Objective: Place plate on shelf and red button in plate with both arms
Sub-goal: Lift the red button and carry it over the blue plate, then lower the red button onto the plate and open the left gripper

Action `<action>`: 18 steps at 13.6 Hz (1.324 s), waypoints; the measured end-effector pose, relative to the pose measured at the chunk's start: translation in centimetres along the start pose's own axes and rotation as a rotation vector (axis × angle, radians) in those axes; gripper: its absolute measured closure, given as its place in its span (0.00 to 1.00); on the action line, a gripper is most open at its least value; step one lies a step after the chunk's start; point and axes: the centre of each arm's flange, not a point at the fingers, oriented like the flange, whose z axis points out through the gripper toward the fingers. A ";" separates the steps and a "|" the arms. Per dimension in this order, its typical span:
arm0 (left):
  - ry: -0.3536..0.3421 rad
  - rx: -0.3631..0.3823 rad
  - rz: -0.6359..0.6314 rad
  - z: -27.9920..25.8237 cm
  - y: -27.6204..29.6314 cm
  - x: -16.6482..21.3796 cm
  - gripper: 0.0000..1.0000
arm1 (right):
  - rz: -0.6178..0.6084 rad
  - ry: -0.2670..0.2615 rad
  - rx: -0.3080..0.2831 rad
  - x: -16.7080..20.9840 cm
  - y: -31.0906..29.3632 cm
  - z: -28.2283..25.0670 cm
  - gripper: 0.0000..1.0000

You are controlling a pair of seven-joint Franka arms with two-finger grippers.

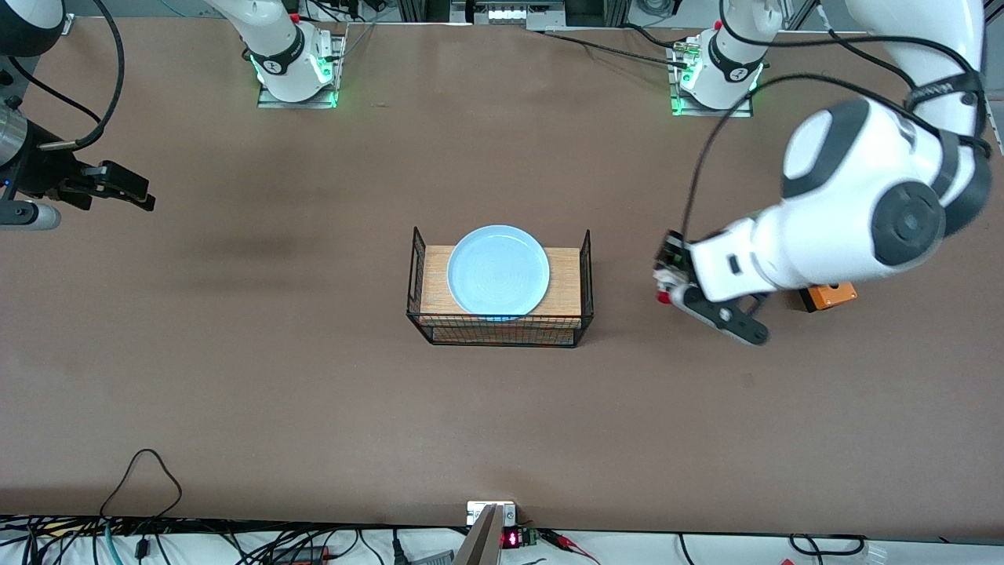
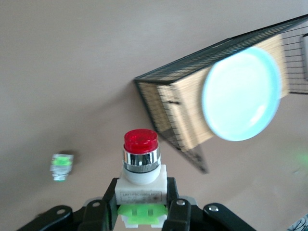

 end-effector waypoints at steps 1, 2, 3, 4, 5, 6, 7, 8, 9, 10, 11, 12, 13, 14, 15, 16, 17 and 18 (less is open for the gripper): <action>0.004 0.005 -0.019 1.0 3.8 0.2 0.59 | 0.000 0.003 -0.001 0.0 0.0 -0.2 0.00; 0.005 0.016 -0.042 2.2 7.6 0.1 0.59 | 0.000 0.005 -0.001 0.0 0.0 -0.3 0.00; 0.010 0.032 -0.066 3.5 11.0 0.0 0.59 | -0.001 0.006 -0.001 0.0 0.0 -0.4 0.00; 0.025 0.043 -0.084 4.3 13.3 -0.1 0.59 | -0.001 0.006 -0.001 0.0 0.0 -0.4 0.00; 0.039 0.046 -0.095 5.1 14.8 -0.1 0.59 | -0.001 0.005 -0.001 0.0 0.0 -0.4 0.00; 0.053 0.046 -0.105 6.0 15.7 0.3 0.59 | -0.002 0.005 -0.001 0.0 -0.1 -0.4 0.00; 0.071 0.055 -0.115 7.2 16.1 0.9 0.59 | -0.004 0.005 -0.001 0.0 -0.2 -0.4 0.00; 0.085 0.067 -0.126 8.6 16.4 1.5 0.59 | -0.005 0.004 -0.001 0.0 -0.3 -0.4 0.00; 0.090 0.071 -0.142 10.3 16.7 2.1 0.59 | -0.006 0.004 -0.001 0.0 -0.3 -0.4 0.00; 0.088 0.073 -0.158 12.5 17.2 2.6 0.59 | -0.007 0.004 -0.001 0.0 -0.3 -0.4 0.00; 0.085 0.083 -0.165 14.5 17.7 3.0 0.59 | -0.007 0.004 -0.001 0.0 -0.4 -0.4 0.00; 0.084 0.105 -0.167 16.2 17.8 3.3 0.59 | -0.008 0.004 -0.001 0.0 -0.4 -0.4 0.00; 0.080 0.126 -0.165 17.4 17.8 3.6 0.59 | -0.008 0.004 -0.001 0.0 -0.4 -0.4 0.00; 0.075 0.146 -0.160 18.3 17.6 3.7 0.59 | -0.008 0.004 -0.001 0.0 -0.4 -0.4 0.00; 0.071 0.166 -0.152 19.2 17.6 3.7 0.59 | -0.009 0.004 -0.001 0.0 -0.4 -0.4 0.00; 0.068 0.184 -0.144 20.0 17.6 3.8 0.59 | -0.009 0.004 -0.001 0.0 -0.4 -0.4 0.00; 0.068 0.192 -0.139 20.7 17.6 3.9 0.59 | -0.009 0.004 -0.001 0.0 -0.4 -0.4 0.00; 0.066 0.192 -0.138 21.2 17.6 4.0 0.59 | -0.009 0.004 -0.001 0.0 -0.4 -0.4 0.00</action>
